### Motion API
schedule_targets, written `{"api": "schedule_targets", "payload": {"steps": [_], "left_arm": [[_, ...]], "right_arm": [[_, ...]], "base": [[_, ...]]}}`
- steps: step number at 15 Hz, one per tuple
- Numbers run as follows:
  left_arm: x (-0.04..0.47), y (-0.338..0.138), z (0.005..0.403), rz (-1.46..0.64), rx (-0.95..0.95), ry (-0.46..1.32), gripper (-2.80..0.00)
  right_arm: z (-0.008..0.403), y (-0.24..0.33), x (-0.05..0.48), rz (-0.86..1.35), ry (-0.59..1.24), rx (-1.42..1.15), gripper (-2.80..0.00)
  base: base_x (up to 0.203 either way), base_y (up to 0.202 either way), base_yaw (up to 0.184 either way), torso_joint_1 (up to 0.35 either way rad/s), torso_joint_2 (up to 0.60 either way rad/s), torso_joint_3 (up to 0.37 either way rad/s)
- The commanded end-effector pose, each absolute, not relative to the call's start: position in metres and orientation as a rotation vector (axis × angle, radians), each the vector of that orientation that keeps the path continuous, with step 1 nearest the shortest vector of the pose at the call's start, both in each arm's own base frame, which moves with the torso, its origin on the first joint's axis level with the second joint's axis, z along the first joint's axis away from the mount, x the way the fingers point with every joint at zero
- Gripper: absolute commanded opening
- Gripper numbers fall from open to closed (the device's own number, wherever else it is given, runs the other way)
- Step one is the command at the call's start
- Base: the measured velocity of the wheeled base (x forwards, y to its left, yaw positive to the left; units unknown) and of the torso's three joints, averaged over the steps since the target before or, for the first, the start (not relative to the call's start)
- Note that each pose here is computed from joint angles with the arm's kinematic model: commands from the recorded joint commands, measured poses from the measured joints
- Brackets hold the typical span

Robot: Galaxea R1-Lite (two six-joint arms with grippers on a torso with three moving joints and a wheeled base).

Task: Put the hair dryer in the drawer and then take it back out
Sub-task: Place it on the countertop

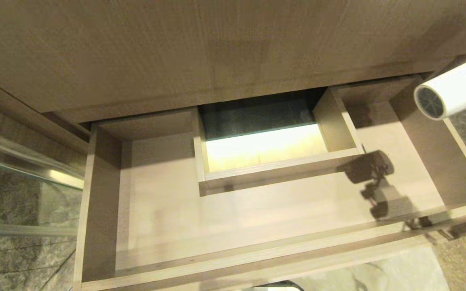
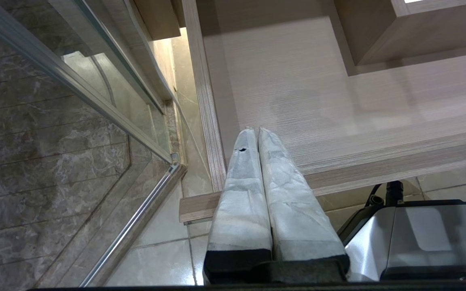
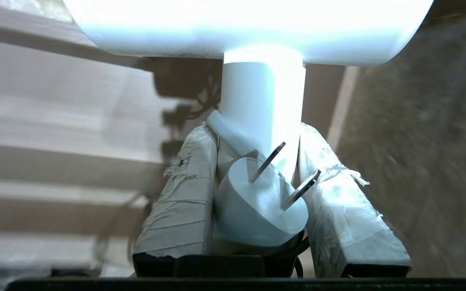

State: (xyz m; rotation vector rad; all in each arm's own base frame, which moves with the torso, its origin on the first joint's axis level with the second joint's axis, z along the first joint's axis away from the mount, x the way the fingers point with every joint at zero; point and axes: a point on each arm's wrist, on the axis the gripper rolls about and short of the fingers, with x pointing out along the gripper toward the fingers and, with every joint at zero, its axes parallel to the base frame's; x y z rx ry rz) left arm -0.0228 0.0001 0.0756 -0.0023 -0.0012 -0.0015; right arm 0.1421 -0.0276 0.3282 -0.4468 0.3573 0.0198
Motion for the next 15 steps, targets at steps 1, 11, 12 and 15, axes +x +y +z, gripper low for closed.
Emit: {"api": "schedule_targets", "payload": {"steps": [1,11,12,15], "left_arm": [[-0.023,0.0,0.076,-0.002,-0.003,-0.001,-2.8],[-0.023,0.0,0.076,-0.002,-0.002,-0.002,-2.8],[-0.023,0.0,0.075,-0.002,-0.002,-0.001,-2.8],[-0.023,0.0,0.075,-0.002,-0.002,-0.001,-2.8]], "right_arm": [[0.345,-0.01,0.06,-0.021,0.198,-0.484,-2.8],[0.39,0.013,-0.045,-0.114,-0.127,-0.535,-2.8],[0.392,0.014,-0.048,-0.116,-0.137,-0.535,-2.8],[0.394,0.015,-0.054,-0.104,-0.171,-0.514,-2.8]], "base": [[0.0,0.0,0.0,0.0,0.0,0.0],[0.0,0.0,0.0,0.0,0.0,0.0],[0.0,0.0,0.0,0.0,0.0,0.0],[0.0,0.0,0.0,0.017,-0.01,-0.01]]}}
